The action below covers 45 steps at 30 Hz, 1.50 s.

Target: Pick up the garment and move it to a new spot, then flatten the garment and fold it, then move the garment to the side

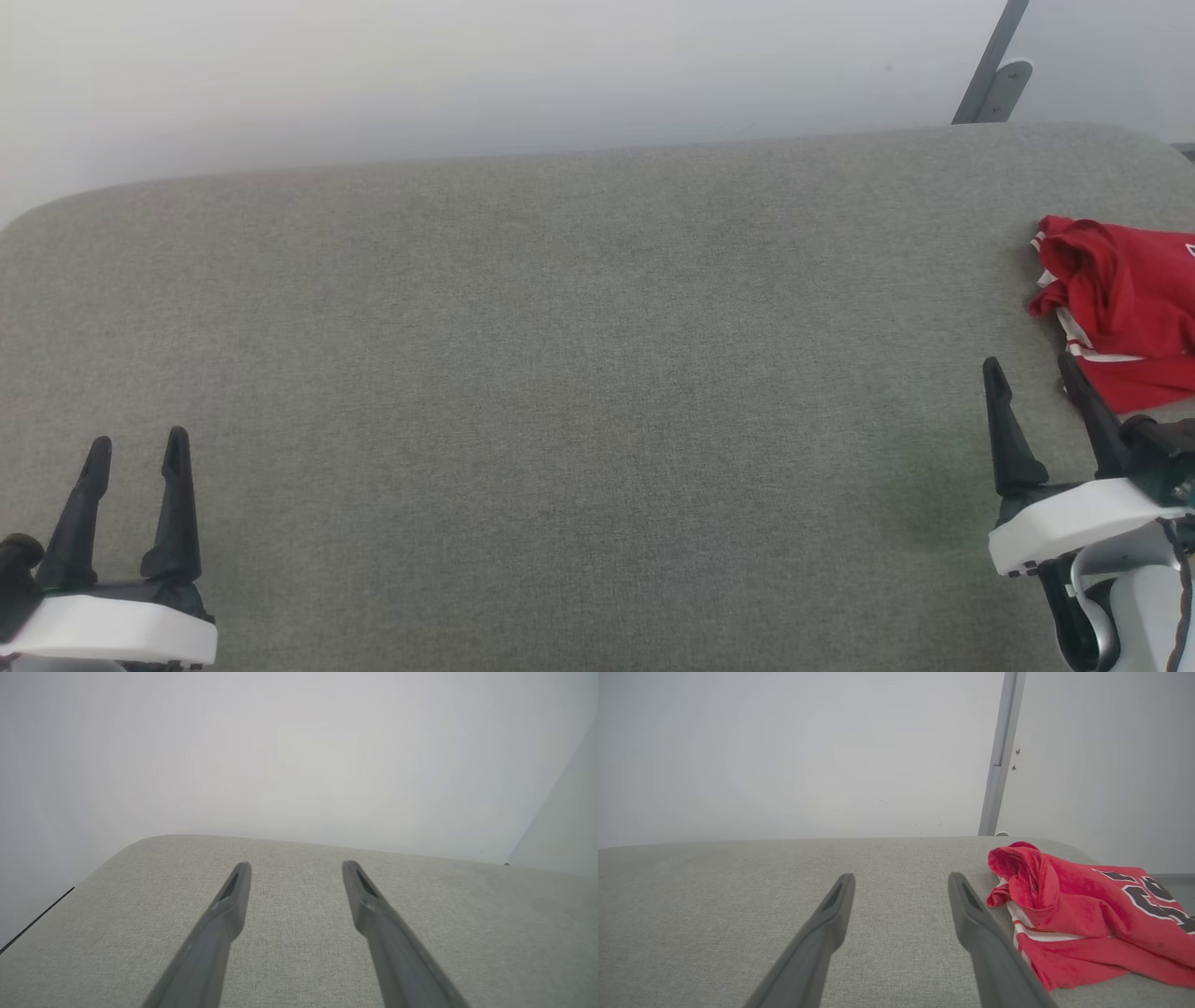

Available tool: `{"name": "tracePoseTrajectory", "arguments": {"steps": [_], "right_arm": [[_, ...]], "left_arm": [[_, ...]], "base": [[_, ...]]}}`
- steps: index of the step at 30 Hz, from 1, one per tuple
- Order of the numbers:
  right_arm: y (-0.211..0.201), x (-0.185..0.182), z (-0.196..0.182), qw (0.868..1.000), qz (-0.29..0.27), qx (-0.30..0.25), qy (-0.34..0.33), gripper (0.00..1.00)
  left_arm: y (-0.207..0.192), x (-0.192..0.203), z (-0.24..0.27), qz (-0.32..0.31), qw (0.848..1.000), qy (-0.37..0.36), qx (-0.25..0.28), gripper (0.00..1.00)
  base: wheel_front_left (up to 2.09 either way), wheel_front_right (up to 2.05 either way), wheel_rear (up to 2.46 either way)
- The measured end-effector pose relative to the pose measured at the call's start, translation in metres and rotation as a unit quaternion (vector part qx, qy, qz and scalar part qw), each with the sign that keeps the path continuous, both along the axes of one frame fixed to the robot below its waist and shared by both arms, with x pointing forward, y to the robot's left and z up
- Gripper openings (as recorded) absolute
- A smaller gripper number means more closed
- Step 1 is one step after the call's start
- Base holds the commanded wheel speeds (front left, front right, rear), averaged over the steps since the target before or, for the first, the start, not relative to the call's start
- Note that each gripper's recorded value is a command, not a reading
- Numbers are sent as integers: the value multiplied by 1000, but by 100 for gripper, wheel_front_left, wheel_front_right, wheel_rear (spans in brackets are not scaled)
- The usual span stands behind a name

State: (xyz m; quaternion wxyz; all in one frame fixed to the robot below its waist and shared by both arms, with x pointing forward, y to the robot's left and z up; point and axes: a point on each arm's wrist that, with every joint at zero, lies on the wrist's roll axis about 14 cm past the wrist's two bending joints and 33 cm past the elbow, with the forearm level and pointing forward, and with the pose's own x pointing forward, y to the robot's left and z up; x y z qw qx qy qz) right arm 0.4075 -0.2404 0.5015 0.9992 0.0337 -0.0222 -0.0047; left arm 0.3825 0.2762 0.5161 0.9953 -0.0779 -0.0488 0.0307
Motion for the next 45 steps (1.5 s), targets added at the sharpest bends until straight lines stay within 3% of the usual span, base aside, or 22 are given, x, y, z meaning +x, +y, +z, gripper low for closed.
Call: {"name": "tracePoseTrajectory", "arguments": {"steps": [11, 12, 20, 28, 45], "right_arm": [[3, 0, -2, 1000, 4, 4, 3, 100], [3, 0, -3, 1000, 4, 4, 4, 0], [7, -15, -36, 998, -5, 37, 55, 0], [6, -14, -33, 992, -20, 112, 54, 0], [8, -14, -30, 965, -37, 253, 52, 0]], "left_arm": [[3, -2, 2, 9, 1000, -5, -6, 100], [4, -3, 2, 11, 1000, -6, -7, 0], [-8, -11, -28, 16, 998, 35, -53, 0], [-9, -12, -33, 25, 991, 43, -122, 0], [-19, -9, -39, 29, 966, 49, -252, 0]], "base": [[0, 0, 0], [0, 0, 0], [0, 0, 0], [0, 0, 0], [0, 0, 0]]}}
